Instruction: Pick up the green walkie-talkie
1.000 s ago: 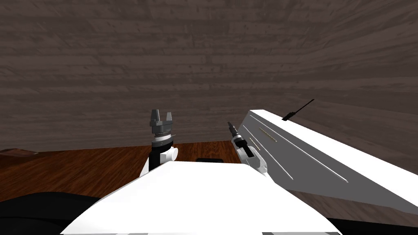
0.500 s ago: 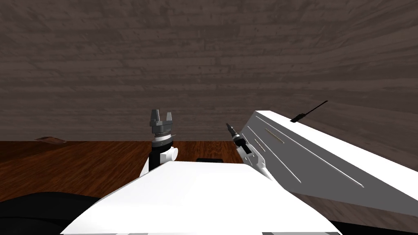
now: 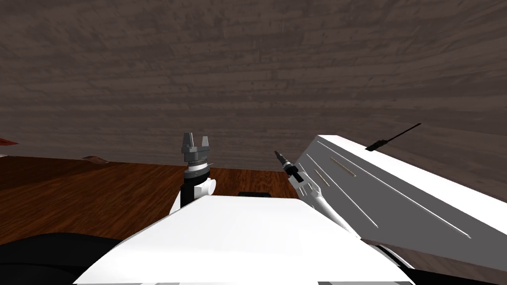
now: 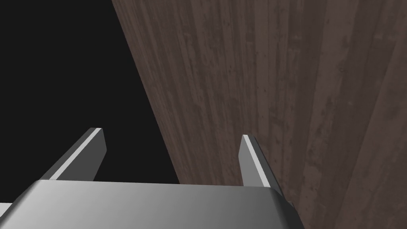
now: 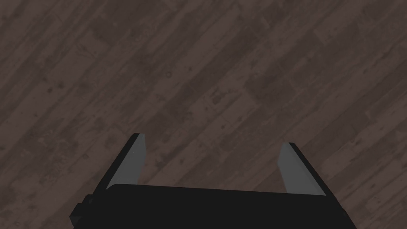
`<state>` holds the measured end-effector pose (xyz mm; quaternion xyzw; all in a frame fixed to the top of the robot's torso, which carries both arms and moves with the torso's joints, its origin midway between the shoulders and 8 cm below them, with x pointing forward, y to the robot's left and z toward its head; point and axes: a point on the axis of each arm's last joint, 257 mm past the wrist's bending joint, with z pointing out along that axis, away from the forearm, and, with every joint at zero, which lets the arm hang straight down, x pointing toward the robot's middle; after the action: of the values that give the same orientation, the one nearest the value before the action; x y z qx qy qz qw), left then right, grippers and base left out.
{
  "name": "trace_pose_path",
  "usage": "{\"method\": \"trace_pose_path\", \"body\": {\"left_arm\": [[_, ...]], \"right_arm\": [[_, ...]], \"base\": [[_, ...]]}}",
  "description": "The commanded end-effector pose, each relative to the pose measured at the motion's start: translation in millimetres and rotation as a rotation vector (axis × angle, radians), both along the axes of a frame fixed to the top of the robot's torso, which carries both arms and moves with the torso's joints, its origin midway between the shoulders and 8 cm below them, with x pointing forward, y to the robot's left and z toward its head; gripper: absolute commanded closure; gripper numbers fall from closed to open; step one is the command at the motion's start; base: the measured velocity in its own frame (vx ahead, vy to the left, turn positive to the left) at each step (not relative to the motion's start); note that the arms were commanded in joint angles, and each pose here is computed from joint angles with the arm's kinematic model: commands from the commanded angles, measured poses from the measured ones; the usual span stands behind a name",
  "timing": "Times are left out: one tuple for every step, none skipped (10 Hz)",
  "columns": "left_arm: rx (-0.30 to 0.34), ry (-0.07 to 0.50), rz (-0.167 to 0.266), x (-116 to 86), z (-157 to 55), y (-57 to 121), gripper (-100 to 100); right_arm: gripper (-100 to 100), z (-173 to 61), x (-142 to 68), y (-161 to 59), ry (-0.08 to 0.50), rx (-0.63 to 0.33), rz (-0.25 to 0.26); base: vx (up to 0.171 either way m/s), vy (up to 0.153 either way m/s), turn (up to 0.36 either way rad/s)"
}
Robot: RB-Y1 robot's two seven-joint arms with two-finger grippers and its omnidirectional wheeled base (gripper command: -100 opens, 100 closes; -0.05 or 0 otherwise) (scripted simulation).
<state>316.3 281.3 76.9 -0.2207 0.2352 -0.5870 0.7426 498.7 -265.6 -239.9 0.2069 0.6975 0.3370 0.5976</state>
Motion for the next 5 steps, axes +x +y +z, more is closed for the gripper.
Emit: {"method": "trace_pose_path", "body": {"left_arm": [[0.0,0.0,0.0,0.0,0.0,0.0,0],[0.0,0.0,0.0,0.0,0.0,0.0,0],[0.0,0.0,0.0,0.0,0.0,0.0,0],[0.0,0.0,0.0,0.0,0.0,0.0,0],[0.0,0.0,0.0,0.0,0.0,0.0,0]], "right_arm": [[-100,-9.4,12.7,-12.5,0.029,-0.083,-0.006],[-100,-22.3,12.4,-21.1,0.055,-0.09,-0.021],[-100,-27.1,11.8,-24.2,0.064,-0.093,-0.026],[-100,-29.6,23.8,-38.1,0.083,-0.165,-0.036],[-100,-42.3,21.8,-47.3,0.109,-0.172,-0.051]], "base": [[-0.061,0.105,0.176],[-0.054,0.078,0.088],[-0.022,0.018,-0.015],[-0.045,0.034,0.171],[-0.046,0.042,0.118]]}}
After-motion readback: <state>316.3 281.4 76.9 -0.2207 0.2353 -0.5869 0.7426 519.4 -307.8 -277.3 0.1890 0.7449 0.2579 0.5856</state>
